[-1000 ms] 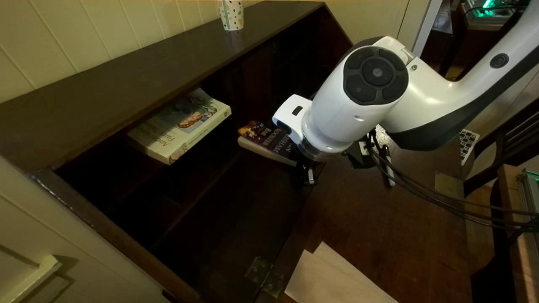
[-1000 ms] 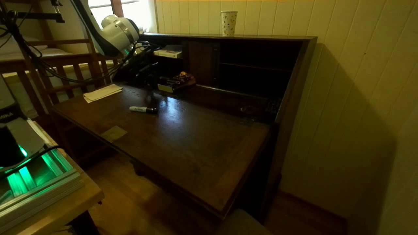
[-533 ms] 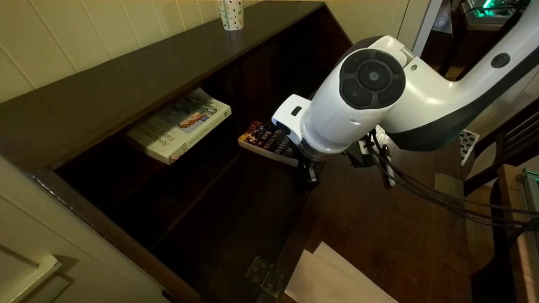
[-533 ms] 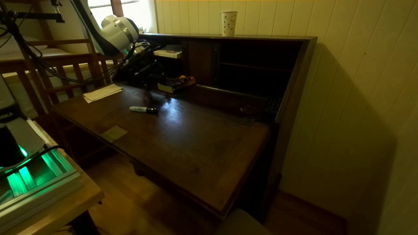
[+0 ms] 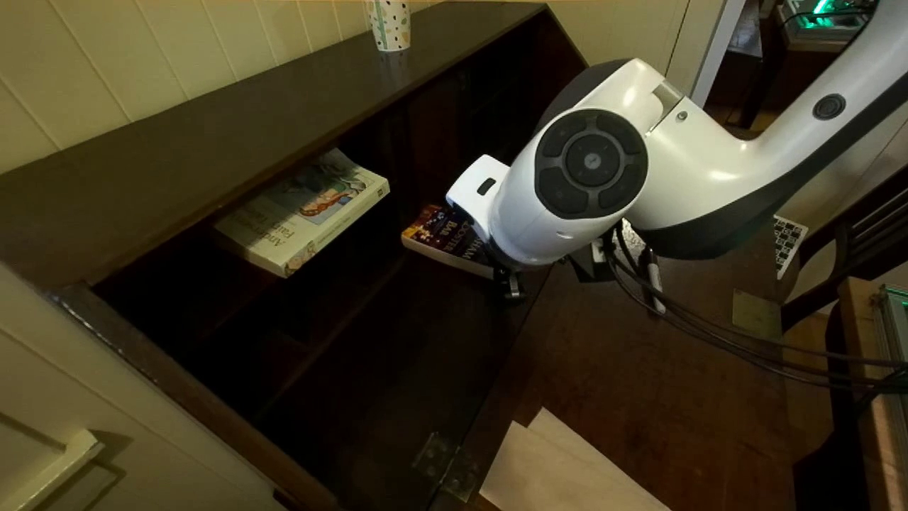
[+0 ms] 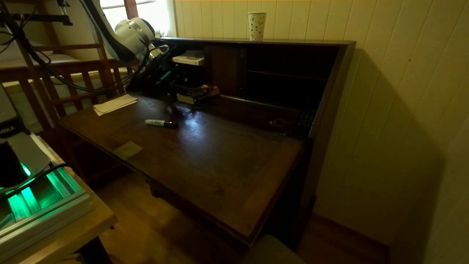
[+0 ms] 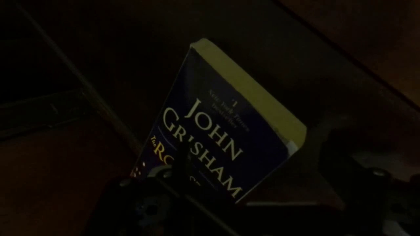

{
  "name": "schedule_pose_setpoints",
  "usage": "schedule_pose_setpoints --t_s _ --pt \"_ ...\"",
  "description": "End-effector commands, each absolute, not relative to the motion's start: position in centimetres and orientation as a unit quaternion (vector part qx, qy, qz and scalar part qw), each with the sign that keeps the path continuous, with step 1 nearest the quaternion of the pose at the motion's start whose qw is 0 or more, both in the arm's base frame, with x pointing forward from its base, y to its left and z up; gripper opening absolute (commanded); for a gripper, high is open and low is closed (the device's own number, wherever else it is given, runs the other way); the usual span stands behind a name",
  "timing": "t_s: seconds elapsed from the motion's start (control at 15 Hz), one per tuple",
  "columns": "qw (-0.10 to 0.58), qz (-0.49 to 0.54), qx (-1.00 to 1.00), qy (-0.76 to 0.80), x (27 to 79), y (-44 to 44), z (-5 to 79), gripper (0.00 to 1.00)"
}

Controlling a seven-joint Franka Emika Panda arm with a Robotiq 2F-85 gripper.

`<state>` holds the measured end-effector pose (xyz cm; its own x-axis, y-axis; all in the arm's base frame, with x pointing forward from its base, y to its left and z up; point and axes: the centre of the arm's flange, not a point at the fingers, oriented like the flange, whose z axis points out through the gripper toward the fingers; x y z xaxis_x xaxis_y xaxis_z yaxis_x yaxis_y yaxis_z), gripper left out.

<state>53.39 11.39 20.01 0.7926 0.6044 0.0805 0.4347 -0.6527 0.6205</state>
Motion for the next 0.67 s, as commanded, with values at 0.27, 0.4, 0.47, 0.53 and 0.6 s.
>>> schedule_pose_setpoints --t_s 0.27,0.4,0.47,0.53,0.6 --pt "0.366 0.150 0.880 0.263 55.9 13.1 17.8 1.00" --pt "0.382 0.140 0.877 0.256 56.4 12.8 17.2 0.97" --pt "0.388 0.138 0.876 0.252 56.6 12.6 17.0 0.81" --pt "0.393 0.135 0.875 0.248 56.8 12.5 16.9 0.72" --pt "0.395 0.133 0.875 0.247 56.9 12.4 16.7 0.70"
